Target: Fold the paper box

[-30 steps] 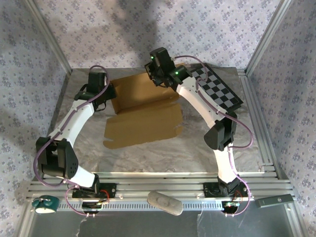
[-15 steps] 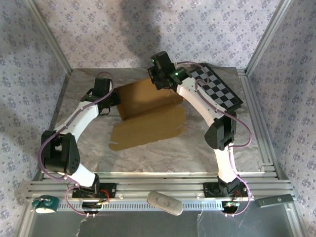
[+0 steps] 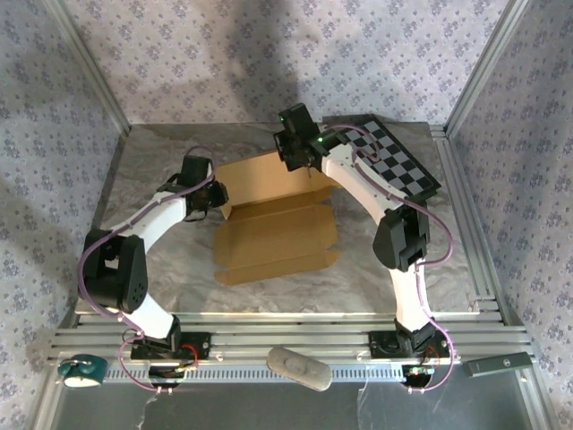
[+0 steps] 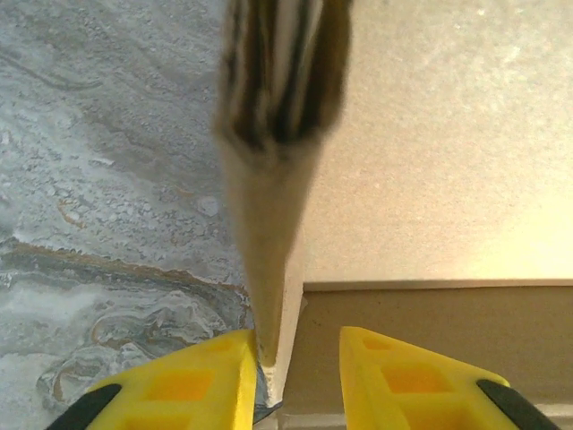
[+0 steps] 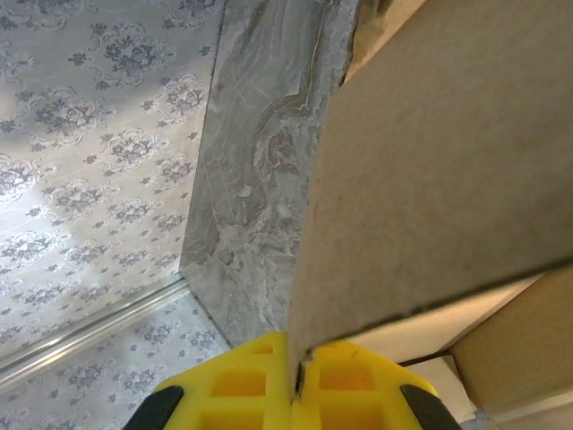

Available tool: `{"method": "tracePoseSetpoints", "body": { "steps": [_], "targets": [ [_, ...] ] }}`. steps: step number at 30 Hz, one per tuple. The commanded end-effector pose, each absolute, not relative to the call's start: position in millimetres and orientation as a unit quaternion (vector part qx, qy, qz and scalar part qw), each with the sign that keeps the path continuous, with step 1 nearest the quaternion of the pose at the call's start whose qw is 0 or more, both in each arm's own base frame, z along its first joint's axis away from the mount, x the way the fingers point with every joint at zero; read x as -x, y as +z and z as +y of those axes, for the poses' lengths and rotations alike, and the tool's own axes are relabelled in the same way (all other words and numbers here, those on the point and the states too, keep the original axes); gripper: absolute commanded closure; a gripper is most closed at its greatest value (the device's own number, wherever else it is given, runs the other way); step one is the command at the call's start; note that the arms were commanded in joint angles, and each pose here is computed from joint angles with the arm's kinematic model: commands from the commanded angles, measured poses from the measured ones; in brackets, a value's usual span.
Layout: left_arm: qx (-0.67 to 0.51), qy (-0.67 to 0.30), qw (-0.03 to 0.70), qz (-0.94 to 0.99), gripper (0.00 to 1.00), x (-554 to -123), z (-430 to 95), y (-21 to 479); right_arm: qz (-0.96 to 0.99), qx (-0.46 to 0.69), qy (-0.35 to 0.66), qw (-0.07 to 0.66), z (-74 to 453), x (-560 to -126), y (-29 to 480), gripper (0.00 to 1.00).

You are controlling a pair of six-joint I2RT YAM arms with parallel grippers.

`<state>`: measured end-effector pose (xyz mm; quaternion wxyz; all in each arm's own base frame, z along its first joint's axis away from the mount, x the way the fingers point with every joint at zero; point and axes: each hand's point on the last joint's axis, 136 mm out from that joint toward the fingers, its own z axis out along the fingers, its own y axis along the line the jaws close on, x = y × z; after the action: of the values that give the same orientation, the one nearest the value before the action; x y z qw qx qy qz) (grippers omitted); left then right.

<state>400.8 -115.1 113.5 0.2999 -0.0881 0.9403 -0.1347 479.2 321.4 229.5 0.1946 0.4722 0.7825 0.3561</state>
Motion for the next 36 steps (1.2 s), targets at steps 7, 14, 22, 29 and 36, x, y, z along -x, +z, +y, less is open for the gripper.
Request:
{"method": "tracePoseSetpoints", "body": {
  "steps": [7, 14, 22, 29, 36],
  "targets": [
    [0.085, -0.121, 0.302, 0.942, 0.65, -408.1, -117.3, 97.6, 0.768, -0.487, 0.371, 0.19, 311.7, -482.1, 229.1, 1.0],
    [0.083, -0.099, 0.309, 0.942, 0.64, -432.0, -113.5, 87.5, 0.767, -0.491, 0.369, 0.184, 306.4, -487.4, 220.3, 1.0],
    [0.092, -0.1, 0.321, 0.937, 0.69, -455.8, -112.5, 85.6, 0.768, -0.492, 0.37, 0.175, 303.9, -495.8, 212.7, 1.0],
    [0.093, -0.105, 0.315, 0.939, 0.69, -466.5, -117.3, 79.0, 0.767, -0.494, 0.374, 0.169, 307.1, -500.0, 210.0, 1.0],
    [0.093, -0.092, 0.3, 0.945, 0.8, -475.1, -117.2, 68.3, 0.765, -0.496, 0.375, 0.166, 307.1, -504.2, 208.7, 1.0]
  ]
}}
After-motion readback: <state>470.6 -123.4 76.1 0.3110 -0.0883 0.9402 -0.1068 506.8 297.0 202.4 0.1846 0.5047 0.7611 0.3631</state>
